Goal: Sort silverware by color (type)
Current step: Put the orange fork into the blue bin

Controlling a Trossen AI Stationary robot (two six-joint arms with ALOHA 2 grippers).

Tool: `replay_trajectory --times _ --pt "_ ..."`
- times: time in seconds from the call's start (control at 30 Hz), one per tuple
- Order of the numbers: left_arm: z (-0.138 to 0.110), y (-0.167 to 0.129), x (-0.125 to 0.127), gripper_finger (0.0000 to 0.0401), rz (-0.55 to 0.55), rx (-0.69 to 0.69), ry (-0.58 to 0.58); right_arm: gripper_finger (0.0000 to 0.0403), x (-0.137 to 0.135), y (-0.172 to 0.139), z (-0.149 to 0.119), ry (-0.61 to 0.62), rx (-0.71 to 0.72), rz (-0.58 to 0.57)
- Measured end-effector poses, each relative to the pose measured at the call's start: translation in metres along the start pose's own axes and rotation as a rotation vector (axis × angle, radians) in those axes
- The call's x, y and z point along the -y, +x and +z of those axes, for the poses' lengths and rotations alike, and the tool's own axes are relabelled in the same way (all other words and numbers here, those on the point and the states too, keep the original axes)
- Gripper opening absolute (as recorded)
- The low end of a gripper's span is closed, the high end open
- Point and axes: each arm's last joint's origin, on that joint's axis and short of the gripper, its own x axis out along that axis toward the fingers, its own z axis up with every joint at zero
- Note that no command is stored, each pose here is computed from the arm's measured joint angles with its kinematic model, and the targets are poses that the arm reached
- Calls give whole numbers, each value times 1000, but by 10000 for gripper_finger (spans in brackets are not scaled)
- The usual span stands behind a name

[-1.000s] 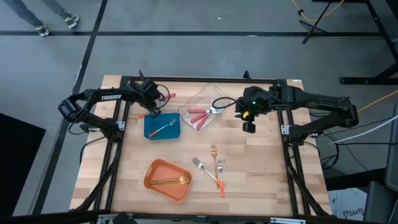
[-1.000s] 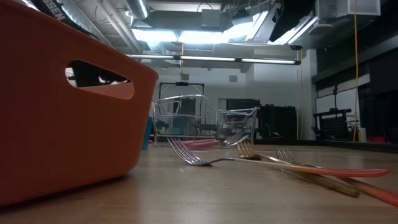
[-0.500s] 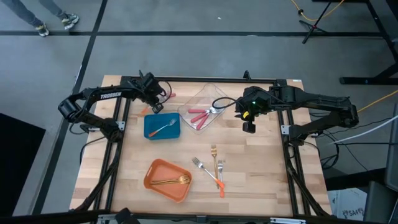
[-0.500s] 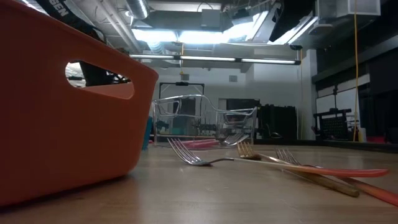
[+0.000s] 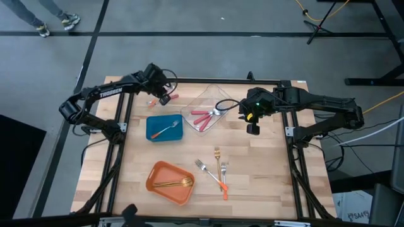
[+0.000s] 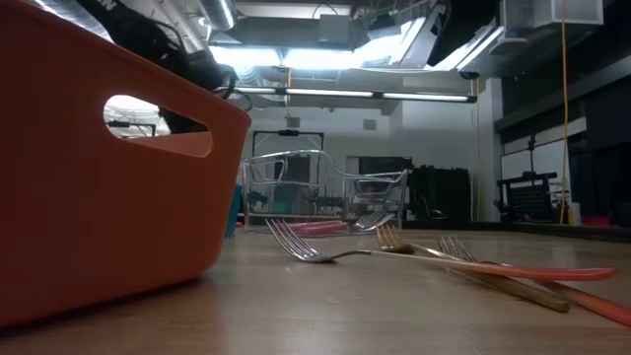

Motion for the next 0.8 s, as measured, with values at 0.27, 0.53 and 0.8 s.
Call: replay_trajectory --times 0.27,0.53,0.8 --pt "21 -13 4 8 -49 71 -29 85 0 0 0 -1 -1 0" --pt "34 -32 29 9 -109 -11 -33 85 0 0 0 -1 -2 0" --pt "40 -57 64 9 -147 -110 -36 85 0 0 0 -1 -1 0"
